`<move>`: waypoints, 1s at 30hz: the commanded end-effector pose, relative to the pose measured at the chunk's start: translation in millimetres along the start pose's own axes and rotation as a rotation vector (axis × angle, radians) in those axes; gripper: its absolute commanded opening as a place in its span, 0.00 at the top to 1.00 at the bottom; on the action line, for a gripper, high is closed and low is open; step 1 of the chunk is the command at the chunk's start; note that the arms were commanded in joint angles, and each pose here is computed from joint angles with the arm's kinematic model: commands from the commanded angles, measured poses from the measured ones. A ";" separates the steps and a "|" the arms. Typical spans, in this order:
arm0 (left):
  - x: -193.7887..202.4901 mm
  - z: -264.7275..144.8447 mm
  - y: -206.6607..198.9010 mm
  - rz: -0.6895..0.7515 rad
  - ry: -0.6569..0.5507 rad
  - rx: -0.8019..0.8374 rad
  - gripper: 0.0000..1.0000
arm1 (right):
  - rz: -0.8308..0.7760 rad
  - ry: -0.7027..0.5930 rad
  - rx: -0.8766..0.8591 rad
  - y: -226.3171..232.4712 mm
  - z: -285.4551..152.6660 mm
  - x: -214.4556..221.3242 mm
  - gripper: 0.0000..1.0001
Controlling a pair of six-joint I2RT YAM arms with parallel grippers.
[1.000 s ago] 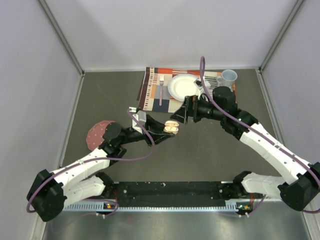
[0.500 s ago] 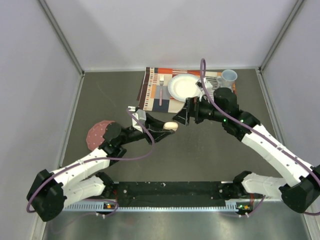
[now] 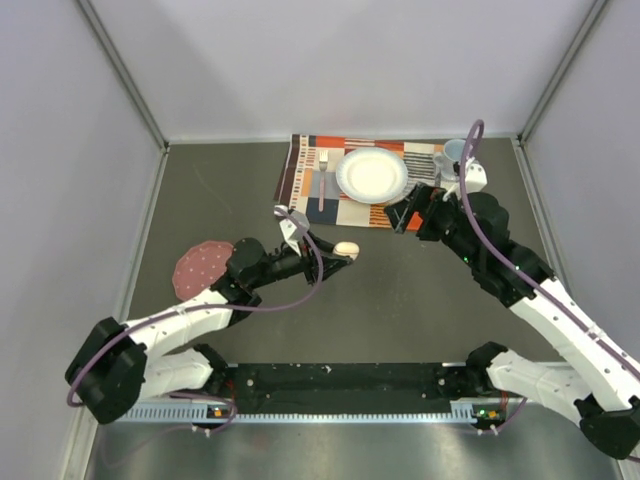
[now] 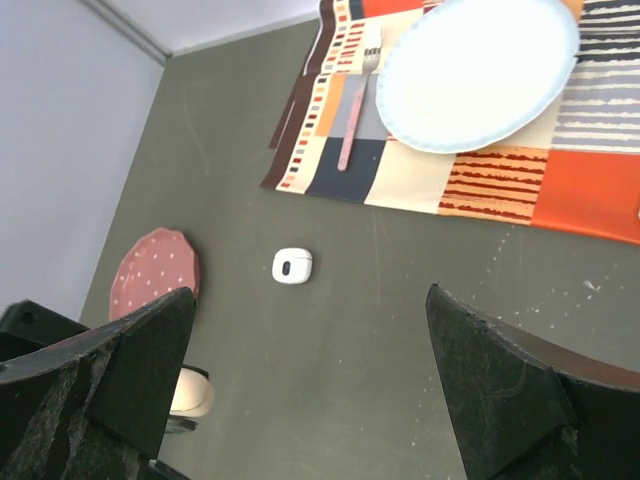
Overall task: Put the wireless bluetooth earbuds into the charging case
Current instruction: Place the charging case with the earbuds at the center of the board.
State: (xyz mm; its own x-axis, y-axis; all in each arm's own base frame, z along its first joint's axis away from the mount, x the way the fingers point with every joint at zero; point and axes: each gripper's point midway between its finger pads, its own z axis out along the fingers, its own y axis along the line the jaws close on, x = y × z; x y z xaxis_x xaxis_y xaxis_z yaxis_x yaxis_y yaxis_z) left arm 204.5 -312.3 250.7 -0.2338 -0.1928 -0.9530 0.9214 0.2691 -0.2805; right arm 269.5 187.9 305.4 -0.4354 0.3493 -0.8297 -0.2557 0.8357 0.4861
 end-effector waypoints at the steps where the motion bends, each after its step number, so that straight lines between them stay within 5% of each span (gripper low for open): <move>1: 2.2 6.3 10.0 -0.062 -0.028 -0.037 1.00 | 0.048 -0.083 0.069 -17.1 -7.4 -15.3 0.01; 30: 117.7 56.8 78.3 -0.666 0.057 -0.218 1.00 | 0.078 -0.057 0.061 -30.7 -6.1 -13.6 0.01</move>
State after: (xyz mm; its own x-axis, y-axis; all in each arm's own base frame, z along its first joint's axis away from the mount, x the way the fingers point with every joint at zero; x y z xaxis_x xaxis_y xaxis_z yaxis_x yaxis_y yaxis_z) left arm 255.1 -359.4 98.5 -0.7704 -0.2472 -0.5877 0.4899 0.3604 -0.7938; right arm 277.9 155.0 293.9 -0.4177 0.4196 -0.8059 -0.1531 0.8418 0.5177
